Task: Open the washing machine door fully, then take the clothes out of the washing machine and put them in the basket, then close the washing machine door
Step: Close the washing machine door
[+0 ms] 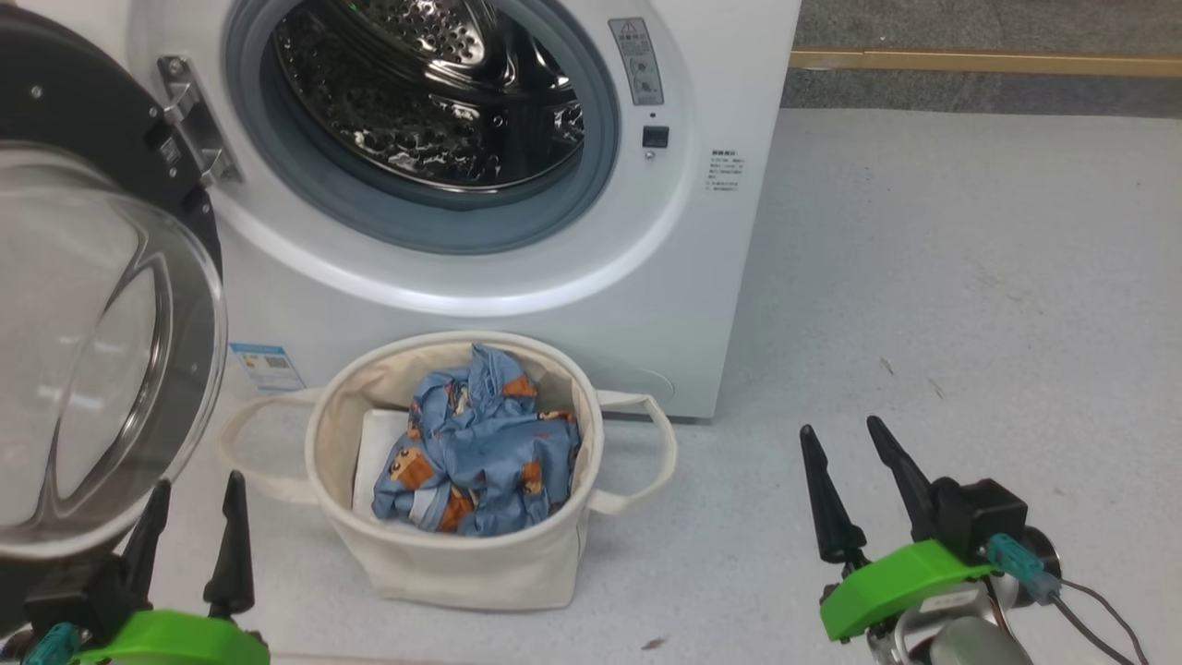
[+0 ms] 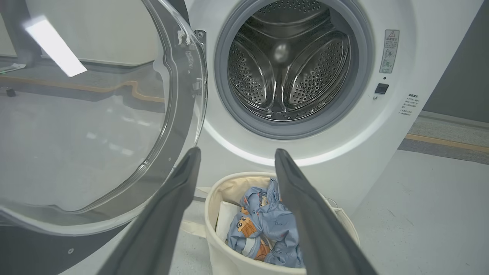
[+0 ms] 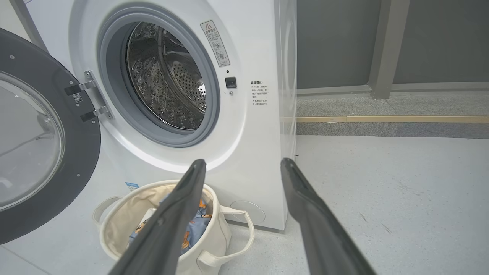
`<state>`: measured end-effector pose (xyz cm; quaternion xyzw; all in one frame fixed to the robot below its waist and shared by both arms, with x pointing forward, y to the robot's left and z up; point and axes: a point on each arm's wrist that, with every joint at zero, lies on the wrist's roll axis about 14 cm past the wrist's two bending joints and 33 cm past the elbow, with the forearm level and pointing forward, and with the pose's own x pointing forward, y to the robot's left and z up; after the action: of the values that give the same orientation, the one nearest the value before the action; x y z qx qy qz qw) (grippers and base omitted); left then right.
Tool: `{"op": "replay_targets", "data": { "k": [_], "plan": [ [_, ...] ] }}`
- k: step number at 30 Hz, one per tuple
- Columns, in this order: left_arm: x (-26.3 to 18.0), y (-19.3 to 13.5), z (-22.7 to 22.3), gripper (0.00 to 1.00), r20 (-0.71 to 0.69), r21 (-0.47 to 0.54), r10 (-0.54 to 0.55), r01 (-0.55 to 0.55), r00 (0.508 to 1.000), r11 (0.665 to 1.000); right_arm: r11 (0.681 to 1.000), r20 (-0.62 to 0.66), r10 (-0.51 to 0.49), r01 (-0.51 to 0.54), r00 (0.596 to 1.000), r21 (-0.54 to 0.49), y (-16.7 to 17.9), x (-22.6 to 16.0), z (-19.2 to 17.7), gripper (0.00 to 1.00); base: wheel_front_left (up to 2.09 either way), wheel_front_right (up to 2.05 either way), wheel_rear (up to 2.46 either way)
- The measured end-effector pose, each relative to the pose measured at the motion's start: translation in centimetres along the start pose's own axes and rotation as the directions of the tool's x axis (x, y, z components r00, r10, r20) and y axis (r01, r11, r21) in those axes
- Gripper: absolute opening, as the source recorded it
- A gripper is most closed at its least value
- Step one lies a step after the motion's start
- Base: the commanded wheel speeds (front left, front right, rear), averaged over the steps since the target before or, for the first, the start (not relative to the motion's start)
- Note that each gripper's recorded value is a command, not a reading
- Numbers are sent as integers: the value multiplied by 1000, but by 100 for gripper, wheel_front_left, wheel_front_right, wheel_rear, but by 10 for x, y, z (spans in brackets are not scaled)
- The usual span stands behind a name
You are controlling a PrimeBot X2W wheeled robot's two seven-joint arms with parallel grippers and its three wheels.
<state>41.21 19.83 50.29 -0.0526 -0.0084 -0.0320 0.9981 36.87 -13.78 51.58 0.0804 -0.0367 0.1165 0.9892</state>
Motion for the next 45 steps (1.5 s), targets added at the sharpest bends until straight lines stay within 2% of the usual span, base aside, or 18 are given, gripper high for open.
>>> {"op": "replay_targets", "data": {
  "k": [14, 24, 30, 35, 45],
  "plan": [
    [-7, 14, 9, 100, 29, -7, 47, -47, 998, 999, 1000, -2, 27, -27, 1000, 3, 8, 4, -1, 100, -27, 27, 0],
    [-24, 41, 22, 100, 71, 7, 141, -141, 988, 990, 996, -1, 89, -89, 996, 17, 30, 14, -2, 100, 0, 0, 0],
    [-50, 80, 30, 100, 93, -25, 282, -281, 955, 959, 987, -25, 156, -155, 987, 30, 53, 19, -12, 100, 0, 0, 0],
    [-88, 115, 31, 100, 97, -33, 403, -402, 910, 915, 969, -38, 245, -244, 969, 46, 83, 30, -18, 100, 0, 0, 0],
    [-156, 159, 43, 100, 134, -65, 567, -563, 813, 824, 905, -58, 424, -420, 904, 73, 148, 43, -28, 100, 0, 0, 0]
  ]
}}
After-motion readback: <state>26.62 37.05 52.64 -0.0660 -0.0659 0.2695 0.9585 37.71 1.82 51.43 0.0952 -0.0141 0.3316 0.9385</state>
